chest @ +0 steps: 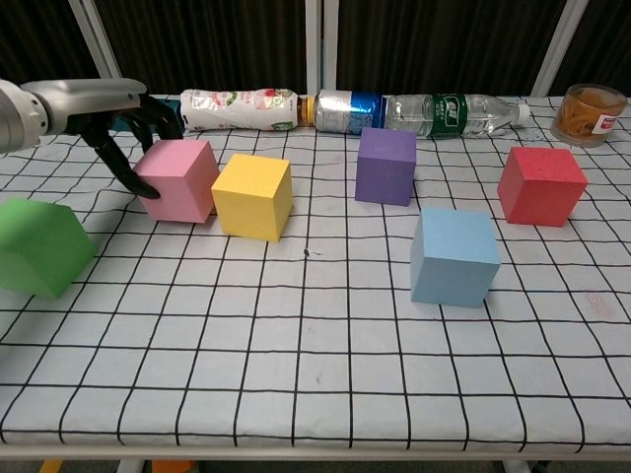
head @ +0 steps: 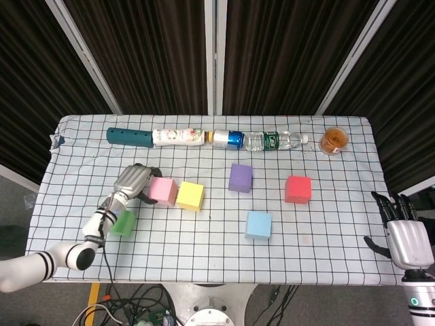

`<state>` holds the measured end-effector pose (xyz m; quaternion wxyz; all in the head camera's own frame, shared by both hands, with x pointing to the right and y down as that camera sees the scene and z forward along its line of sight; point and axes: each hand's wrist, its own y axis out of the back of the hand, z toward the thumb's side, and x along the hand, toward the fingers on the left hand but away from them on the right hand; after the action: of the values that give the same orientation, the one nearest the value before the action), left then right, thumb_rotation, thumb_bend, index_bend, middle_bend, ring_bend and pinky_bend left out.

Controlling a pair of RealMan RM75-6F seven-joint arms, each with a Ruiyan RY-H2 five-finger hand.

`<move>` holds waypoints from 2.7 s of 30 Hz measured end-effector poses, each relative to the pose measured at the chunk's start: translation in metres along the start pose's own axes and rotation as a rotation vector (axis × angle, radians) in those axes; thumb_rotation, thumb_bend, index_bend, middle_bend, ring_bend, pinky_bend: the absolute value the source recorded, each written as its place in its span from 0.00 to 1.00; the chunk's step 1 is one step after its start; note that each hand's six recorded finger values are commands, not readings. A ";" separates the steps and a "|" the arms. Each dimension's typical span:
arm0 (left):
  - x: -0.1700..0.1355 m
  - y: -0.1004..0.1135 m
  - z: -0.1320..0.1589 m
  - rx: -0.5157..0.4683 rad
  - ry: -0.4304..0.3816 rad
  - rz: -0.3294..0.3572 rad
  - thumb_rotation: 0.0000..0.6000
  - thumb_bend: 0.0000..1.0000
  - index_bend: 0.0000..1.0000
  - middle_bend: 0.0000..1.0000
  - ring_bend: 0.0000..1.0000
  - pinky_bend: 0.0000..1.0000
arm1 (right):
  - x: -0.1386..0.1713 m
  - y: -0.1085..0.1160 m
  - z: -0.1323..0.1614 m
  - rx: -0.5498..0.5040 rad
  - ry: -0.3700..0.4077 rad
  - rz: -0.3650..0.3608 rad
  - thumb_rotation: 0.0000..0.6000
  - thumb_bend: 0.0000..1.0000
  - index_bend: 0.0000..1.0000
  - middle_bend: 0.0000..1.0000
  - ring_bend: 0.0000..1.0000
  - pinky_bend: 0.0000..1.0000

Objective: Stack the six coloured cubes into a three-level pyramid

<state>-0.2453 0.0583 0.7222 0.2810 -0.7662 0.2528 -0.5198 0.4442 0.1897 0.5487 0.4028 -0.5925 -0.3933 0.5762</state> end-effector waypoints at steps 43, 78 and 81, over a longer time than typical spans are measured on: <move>0.007 -0.020 0.050 0.034 0.037 0.003 1.00 0.10 0.43 0.45 0.40 0.25 | 0.001 -0.002 -0.007 -0.010 -0.012 0.006 1.00 0.10 0.01 0.15 0.02 0.07; 0.011 -0.026 0.058 0.039 0.056 -0.012 1.00 0.09 0.28 0.31 0.40 0.25 | 0.002 -0.003 -0.011 -0.018 -0.020 0.006 1.00 0.12 0.01 0.15 0.02 0.07; 0.010 -0.026 0.058 0.036 0.056 -0.014 1.00 0.09 0.24 0.26 0.38 0.24 | 0.002 -0.003 -0.012 -0.018 -0.020 0.005 1.00 0.12 0.01 0.15 0.02 0.07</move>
<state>-0.1846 0.0799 0.7292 0.2841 -0.7478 0.2457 -0.5475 0.4558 0.1929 0.5509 0.3920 -0.5912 -0.4008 0.5798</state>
